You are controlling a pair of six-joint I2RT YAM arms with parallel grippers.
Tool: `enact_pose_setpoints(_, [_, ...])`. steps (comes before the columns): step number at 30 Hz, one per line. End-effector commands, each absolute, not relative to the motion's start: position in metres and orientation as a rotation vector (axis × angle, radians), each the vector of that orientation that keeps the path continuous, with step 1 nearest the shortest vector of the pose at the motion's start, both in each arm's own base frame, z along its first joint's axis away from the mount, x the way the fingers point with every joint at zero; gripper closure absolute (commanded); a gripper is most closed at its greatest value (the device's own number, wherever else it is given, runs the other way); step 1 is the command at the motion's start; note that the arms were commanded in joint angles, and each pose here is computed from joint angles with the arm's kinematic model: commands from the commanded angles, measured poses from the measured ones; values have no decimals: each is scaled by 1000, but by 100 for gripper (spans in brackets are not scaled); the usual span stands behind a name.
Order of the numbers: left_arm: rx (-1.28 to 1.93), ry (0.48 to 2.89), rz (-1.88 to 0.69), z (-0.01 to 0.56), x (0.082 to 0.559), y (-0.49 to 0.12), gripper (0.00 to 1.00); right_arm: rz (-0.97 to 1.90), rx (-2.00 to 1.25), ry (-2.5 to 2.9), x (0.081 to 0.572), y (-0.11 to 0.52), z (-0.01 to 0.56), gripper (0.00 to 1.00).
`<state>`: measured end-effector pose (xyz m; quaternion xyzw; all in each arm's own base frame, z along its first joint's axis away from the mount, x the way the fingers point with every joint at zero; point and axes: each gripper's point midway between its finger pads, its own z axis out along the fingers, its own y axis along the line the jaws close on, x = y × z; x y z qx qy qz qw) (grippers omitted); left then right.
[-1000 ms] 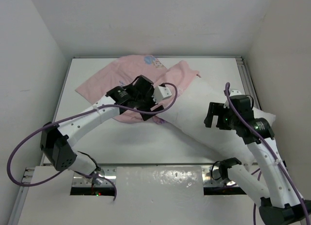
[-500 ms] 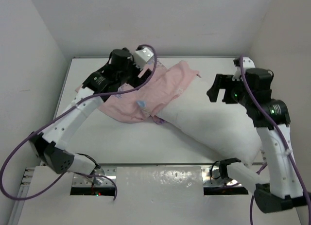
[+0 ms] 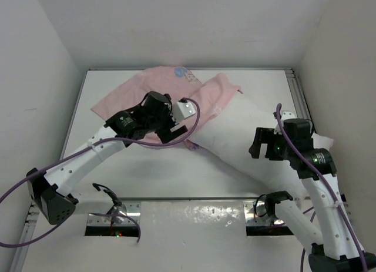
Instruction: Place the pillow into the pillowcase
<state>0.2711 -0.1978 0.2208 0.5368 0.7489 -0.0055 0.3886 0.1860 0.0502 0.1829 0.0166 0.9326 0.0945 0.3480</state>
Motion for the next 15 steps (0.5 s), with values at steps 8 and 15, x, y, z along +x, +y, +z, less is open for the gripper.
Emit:
enact_pose_setpoints(8, [1332, 1872, -261, 235, 261, -265, 14, 188, 204, 2378, 192, 39, 189, 1])
enact_pose_setpoints(15, [1367, 1911, -328, 211, 255, -298, 15, 142, 189, 2402, 192, 34, 179, 1])
